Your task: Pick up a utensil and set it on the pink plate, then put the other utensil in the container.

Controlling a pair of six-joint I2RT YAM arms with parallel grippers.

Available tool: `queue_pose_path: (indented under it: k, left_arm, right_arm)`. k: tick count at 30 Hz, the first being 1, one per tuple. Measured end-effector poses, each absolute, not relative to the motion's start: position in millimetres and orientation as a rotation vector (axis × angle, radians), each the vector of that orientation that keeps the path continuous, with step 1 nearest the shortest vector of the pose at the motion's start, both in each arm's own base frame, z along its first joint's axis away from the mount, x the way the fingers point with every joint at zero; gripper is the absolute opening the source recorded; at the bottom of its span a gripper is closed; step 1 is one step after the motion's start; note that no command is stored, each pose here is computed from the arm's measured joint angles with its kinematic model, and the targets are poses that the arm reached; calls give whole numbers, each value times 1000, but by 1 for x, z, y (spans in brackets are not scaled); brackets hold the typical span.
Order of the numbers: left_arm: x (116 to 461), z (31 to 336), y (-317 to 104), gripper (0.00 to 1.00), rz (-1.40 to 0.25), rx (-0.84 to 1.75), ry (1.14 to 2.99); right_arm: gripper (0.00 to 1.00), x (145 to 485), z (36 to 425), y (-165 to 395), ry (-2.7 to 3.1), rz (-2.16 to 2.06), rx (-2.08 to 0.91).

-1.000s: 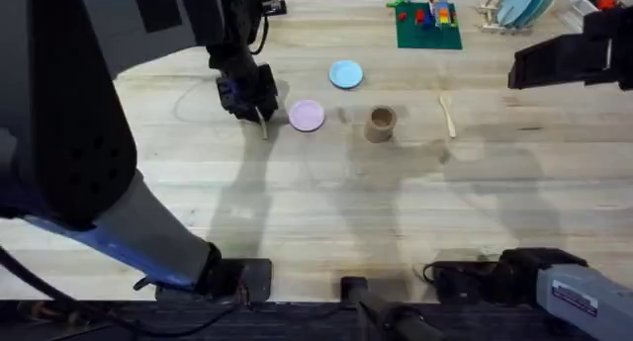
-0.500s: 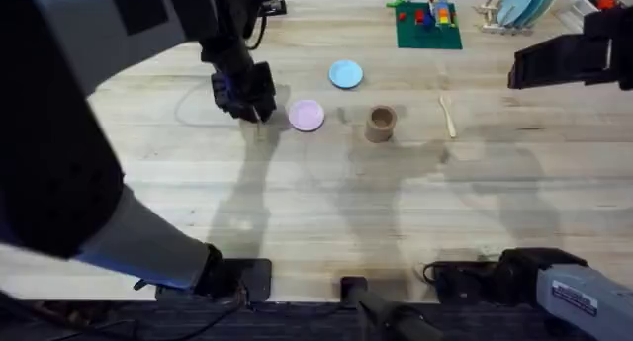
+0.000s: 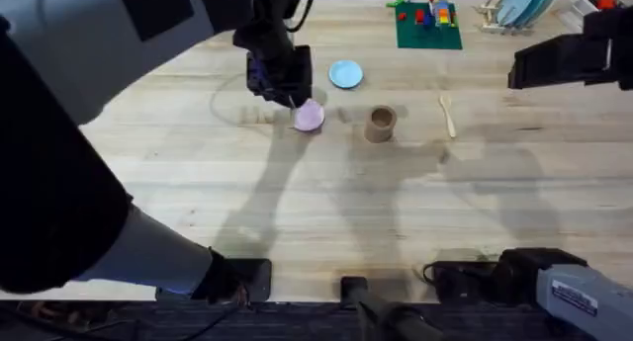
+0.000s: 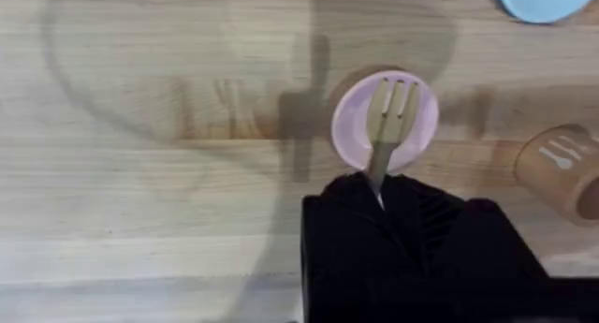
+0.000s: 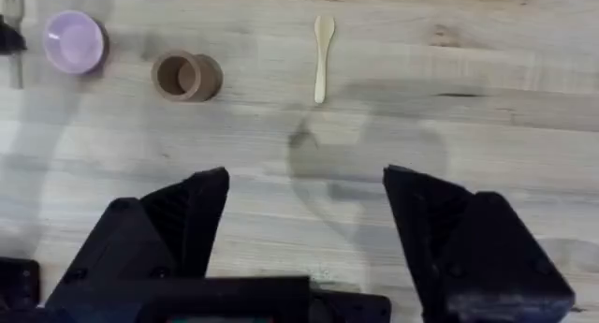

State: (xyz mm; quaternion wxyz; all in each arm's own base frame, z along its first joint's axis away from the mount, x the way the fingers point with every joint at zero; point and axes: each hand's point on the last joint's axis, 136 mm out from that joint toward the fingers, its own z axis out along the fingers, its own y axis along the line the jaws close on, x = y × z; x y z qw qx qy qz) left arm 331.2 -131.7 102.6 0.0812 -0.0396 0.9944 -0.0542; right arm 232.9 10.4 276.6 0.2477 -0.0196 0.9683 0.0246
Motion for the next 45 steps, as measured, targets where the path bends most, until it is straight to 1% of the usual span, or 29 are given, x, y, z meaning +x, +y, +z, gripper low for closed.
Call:
queue_pose_path:
  k: [5,14,22,28,45]
  left_arm:
    - [337,105,-144,41,-204,-83,2939]
    - [346,106,-152,41,-255,-76,2906]
    - [349,76,-156,42,-245,-79,2971]
    - [347,61,-155,41,-223,-83,3011]
    - [345,57,-154,41,-212,-84,3029]
  right_arm:
    - [995,233,277,10,2640,67,-53]
    - [995,233,277,10,2639,67,-54]
    - [994,233,277,10,2639,67,-53]
    - [994,233,277,10,2639,67,-54]
    - [995,233,277,10,2639,67,-54]
